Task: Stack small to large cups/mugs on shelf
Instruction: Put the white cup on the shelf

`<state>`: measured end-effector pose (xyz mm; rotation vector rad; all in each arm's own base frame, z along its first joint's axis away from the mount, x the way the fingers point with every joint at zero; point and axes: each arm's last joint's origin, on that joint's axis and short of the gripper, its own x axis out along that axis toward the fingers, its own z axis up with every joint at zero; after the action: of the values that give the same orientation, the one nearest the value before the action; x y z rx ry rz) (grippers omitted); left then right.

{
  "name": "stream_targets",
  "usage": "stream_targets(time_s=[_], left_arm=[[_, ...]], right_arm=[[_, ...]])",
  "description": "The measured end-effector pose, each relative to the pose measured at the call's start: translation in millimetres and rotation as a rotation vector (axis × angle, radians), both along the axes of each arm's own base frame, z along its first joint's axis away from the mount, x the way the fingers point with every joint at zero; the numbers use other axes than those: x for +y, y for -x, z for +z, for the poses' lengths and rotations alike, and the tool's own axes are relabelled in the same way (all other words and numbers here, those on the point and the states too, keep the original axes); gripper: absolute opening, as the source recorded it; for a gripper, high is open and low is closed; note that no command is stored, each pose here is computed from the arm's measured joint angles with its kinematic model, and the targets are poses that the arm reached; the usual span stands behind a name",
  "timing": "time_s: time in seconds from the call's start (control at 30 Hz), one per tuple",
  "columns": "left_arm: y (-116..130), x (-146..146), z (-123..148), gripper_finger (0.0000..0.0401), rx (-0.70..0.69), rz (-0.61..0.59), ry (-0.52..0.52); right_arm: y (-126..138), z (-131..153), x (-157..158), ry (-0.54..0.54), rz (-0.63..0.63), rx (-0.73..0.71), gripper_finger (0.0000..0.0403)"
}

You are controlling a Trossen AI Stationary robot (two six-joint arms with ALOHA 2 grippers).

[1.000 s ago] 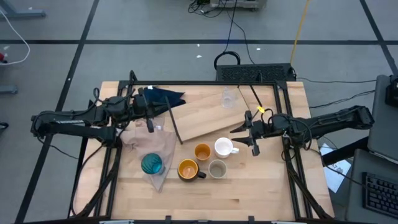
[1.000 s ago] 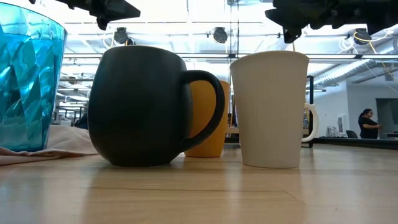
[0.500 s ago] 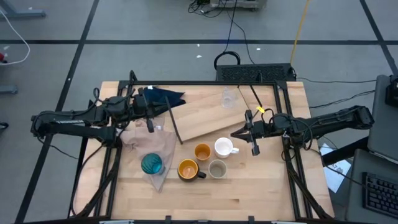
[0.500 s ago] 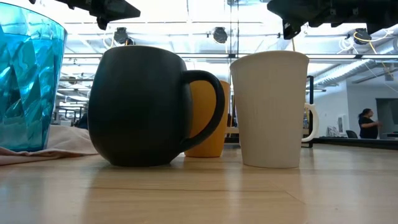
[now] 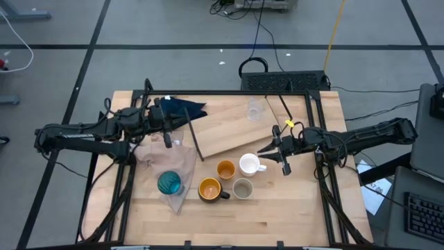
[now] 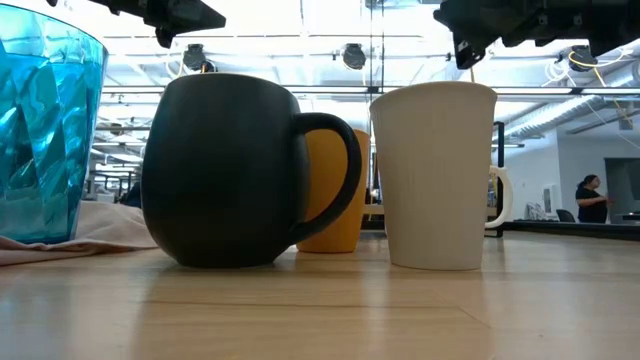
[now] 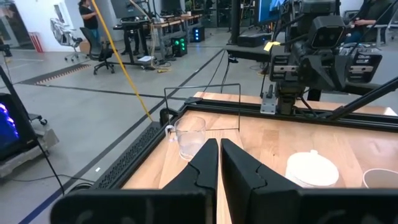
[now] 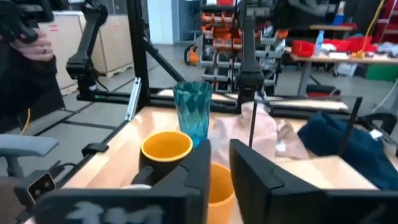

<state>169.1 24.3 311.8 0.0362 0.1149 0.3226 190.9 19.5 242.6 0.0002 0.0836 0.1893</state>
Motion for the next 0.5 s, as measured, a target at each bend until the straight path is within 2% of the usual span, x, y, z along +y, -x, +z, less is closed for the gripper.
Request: stream_targets(time_s=[0.13,0.27,0.5], left_arm=[[0.1,0.0,0.0,0.0021,-0.002,0.001,0.006],[0.0,0.0,0.0,0.0021,-0.002,0.001,0.007],[0.1,0.0,0.0,0.0021,-0.003,0.001,0.009]], right_arm=[[-1.9,3.2,-1.0,0.003,-0.016,0.063,0.011],[-8.2,0.2,-6.2,-0.014,-0.086,0.221,0.0142],[-30.2,9.7,-4.6,0.027,-0.08,0.419,0.0155]])
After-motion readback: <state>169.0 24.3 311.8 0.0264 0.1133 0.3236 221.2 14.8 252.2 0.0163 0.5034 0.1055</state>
